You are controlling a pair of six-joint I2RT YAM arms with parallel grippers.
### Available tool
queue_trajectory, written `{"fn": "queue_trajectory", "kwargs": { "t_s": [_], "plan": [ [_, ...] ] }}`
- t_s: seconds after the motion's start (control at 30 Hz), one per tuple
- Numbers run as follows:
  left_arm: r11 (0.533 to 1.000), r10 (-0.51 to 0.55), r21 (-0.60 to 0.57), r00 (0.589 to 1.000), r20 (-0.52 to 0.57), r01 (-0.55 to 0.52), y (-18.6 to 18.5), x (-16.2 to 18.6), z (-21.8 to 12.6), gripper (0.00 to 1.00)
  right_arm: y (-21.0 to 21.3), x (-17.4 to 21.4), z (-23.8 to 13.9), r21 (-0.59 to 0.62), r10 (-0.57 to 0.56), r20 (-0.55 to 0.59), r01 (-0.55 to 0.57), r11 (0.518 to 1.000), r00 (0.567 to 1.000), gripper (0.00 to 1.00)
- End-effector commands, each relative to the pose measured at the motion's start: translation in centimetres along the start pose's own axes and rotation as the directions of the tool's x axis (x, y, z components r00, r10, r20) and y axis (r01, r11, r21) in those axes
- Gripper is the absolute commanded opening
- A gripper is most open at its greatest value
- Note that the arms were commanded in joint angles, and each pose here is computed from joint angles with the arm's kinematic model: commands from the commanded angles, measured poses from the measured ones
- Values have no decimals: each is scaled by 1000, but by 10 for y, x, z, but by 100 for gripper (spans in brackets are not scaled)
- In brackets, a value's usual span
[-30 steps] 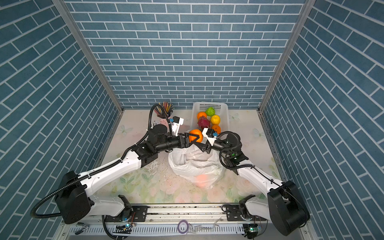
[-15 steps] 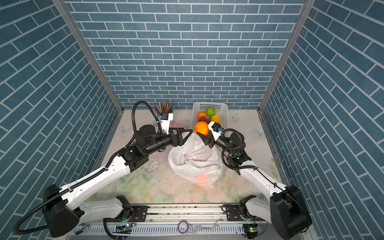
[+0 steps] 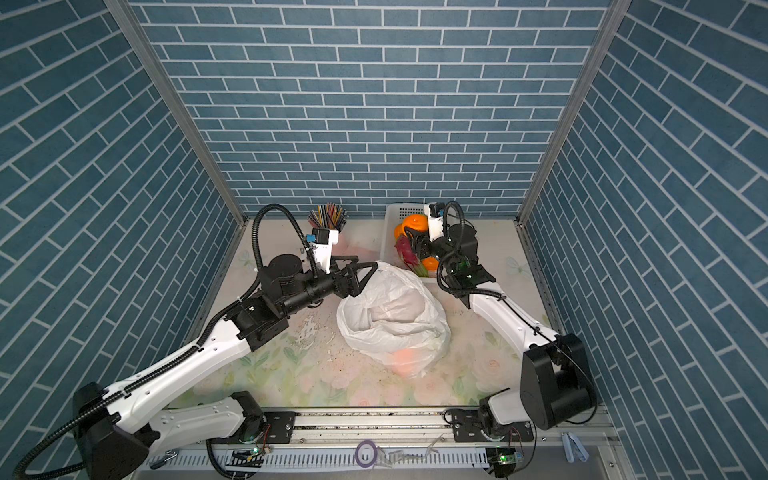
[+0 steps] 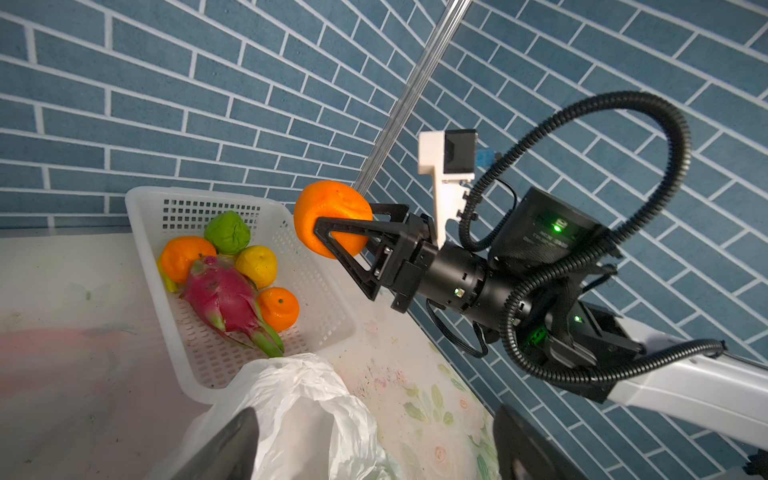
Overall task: Untie the knot of the plastic bag and take out the fruit
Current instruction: 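Carry the orange into the basket with the right gripper while the left returns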
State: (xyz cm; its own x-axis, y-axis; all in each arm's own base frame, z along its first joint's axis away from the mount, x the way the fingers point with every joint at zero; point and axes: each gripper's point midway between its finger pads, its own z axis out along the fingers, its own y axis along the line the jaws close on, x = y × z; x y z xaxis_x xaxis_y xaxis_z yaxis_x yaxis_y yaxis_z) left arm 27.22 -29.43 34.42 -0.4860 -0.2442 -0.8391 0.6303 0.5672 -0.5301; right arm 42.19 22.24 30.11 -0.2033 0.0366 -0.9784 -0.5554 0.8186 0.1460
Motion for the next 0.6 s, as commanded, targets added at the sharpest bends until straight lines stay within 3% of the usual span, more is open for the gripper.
{"fn": "queue_trajectory", "kwargs": {
  "t_s": [0.0,0.3,0.57],
  "plan": [
    [1000,11,-23,1000,-20,-11,2,2,2,88,-27,14,12,114,114,-77,-105,988,990,47],
    [997,41,-56,996,-73,-45,5,11,11,88,-69,51,50,208,246,-196,-205,956,949,46],
    [954,63,-283,989,-135,-99,51,21,29,88,-67,118,63,152,215,-428,-164,975,878,48]
  ]
}}
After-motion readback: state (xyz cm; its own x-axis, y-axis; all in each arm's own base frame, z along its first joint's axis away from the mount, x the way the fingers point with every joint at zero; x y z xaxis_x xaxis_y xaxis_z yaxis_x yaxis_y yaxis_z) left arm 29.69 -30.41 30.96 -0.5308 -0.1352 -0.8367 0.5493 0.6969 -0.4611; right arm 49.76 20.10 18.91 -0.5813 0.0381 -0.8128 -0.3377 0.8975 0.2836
